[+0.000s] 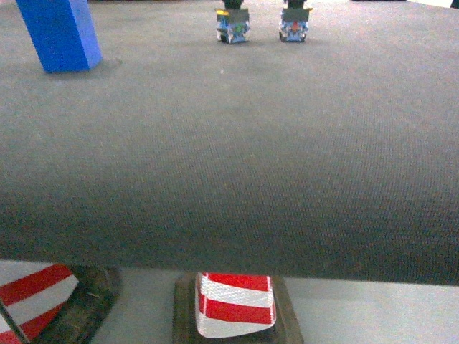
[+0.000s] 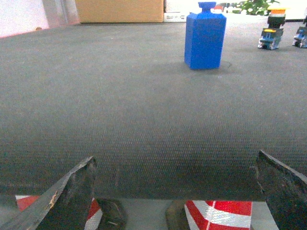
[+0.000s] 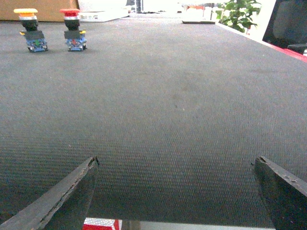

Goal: Pick blue part to blue bin on bottom shelf

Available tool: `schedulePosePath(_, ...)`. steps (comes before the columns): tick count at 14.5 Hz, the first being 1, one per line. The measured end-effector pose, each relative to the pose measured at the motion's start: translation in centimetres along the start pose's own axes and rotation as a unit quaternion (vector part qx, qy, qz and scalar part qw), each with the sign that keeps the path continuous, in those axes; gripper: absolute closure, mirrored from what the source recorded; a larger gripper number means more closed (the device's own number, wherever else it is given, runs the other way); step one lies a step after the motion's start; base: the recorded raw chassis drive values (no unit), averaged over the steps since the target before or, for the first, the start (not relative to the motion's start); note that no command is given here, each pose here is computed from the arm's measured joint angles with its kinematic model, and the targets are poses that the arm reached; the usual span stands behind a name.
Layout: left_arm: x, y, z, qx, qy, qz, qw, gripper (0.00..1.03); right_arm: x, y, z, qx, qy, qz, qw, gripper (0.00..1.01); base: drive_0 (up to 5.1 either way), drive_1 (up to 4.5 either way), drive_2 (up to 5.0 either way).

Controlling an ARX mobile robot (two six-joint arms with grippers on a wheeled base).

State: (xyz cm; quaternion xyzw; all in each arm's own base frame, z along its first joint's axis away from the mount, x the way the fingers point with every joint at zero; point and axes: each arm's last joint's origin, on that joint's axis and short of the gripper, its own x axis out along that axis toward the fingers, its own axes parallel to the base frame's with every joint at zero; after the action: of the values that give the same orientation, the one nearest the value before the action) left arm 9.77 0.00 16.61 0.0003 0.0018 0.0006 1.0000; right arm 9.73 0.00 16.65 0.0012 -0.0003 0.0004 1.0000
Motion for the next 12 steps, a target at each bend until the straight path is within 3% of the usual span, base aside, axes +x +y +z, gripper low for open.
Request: schedulePosePath(12, 0.0, 0.0, 0.04, 0.0, -0.002, 0.0, 1.0, 0.05, 0.0, 0.0, 0.06, 0.0, -0.003, 0.0, 1.0, 0.03, 0.0, 0.0, 0.0)
